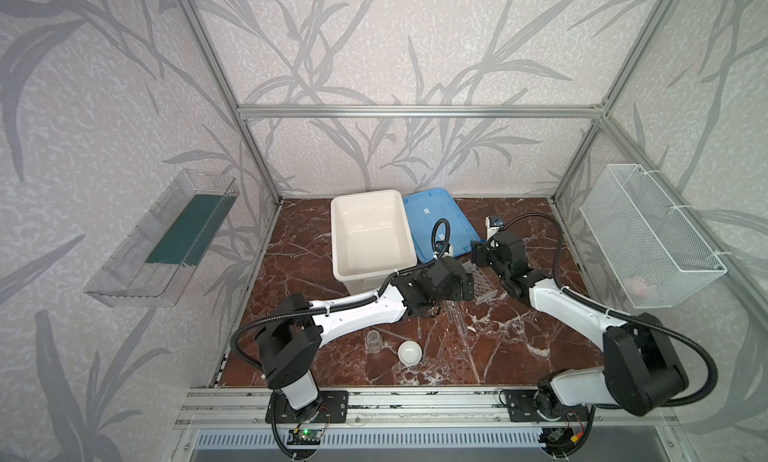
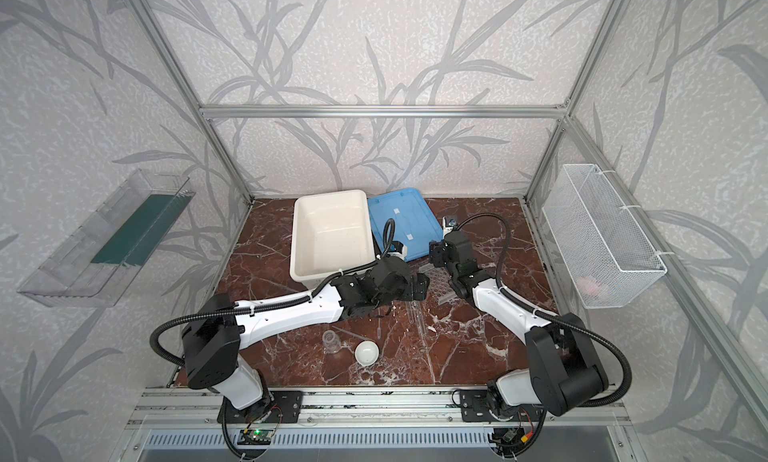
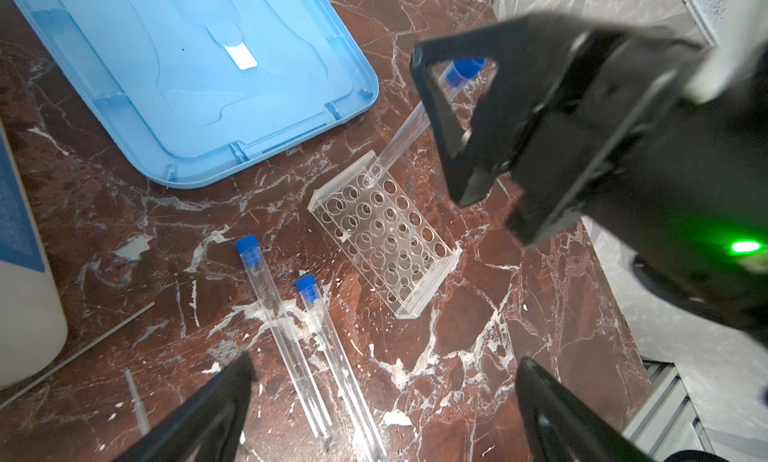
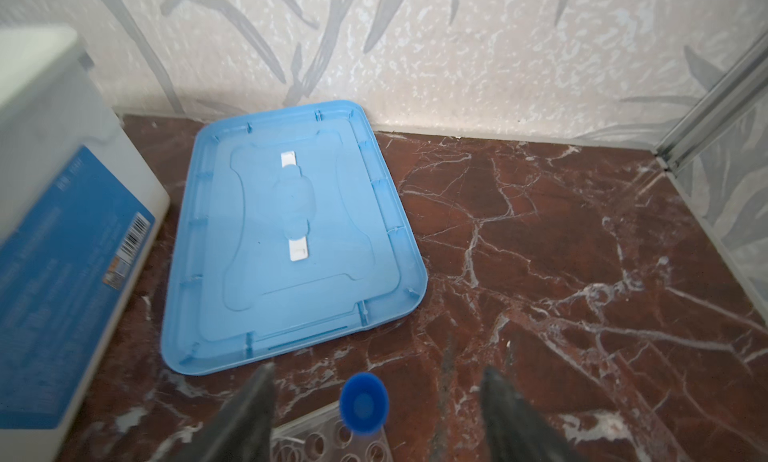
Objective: Organize the chemistry lab equipment
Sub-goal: 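Release the tube and withdraw the right gripper while left gripper moves to next tube, then lower the left gripper and grasp another blue-capped test tube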
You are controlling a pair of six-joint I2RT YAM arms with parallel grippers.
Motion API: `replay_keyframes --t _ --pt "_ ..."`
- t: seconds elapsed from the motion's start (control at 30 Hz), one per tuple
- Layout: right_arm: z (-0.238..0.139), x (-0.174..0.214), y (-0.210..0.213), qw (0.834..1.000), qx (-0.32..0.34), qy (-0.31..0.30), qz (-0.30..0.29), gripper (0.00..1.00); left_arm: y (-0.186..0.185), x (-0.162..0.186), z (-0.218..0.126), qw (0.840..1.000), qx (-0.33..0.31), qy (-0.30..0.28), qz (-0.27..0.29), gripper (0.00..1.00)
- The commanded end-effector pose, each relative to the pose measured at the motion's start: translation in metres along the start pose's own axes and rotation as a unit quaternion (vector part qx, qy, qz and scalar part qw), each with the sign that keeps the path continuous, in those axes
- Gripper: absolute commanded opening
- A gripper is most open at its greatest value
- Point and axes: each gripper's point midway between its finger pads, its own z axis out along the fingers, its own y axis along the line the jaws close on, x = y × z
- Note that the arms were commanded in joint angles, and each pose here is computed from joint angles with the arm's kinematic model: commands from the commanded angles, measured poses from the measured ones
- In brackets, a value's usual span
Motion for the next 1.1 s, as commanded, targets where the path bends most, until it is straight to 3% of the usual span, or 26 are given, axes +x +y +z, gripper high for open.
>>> replay_keyframes --t 0.0,0.27,0.47,0.6,0.7,0.87,1.07 --pt "-0.031 -0.018 -0.008 1.0 0.005 0.005 0.029 1.0 0.002 0.0 -0.017 1.0 -0.016 -0.004 0.007 0.99" --pt "-0.096 0.001 -0.003 0.988 -0.061 0.118 0.079 0.99 0.003 0.022 -0.032 0.999 -0.027 0.037 0.013 0.99" --pt "-0.139 0.032 0.021 0.962 -0.159 0.193 0.113 0.99 0.02 0.043 -0.028 0.992 -0.081 0.09 0.035 0.98" --pt "-0.153 0.053 0.029 0.951 -0.193 0.203 0.134 0.99 0.035 0.057 -0.012 0.985 -0.123 0.11 0.052 0.81" --pt "-0.158 0.065 0.031 0.947 -0.204 0.207 0.14 0.99 0.041 0.065 0.005 0.98 -0.144 0.122 0.064 0.75" --pt "-0.158 0.09 0.026 0.942 -0.187 0.239 0.143 0.99 0.038 0.082 0.029 0.971 -0.162 0.162 0.064 0.63" --pt "-0.156 0.097 0.013 0.947 -0.16 0.238 0.148 0.99 0.048 0.09 0.046 0.967 -0.187 0.167 0.05 0.51"
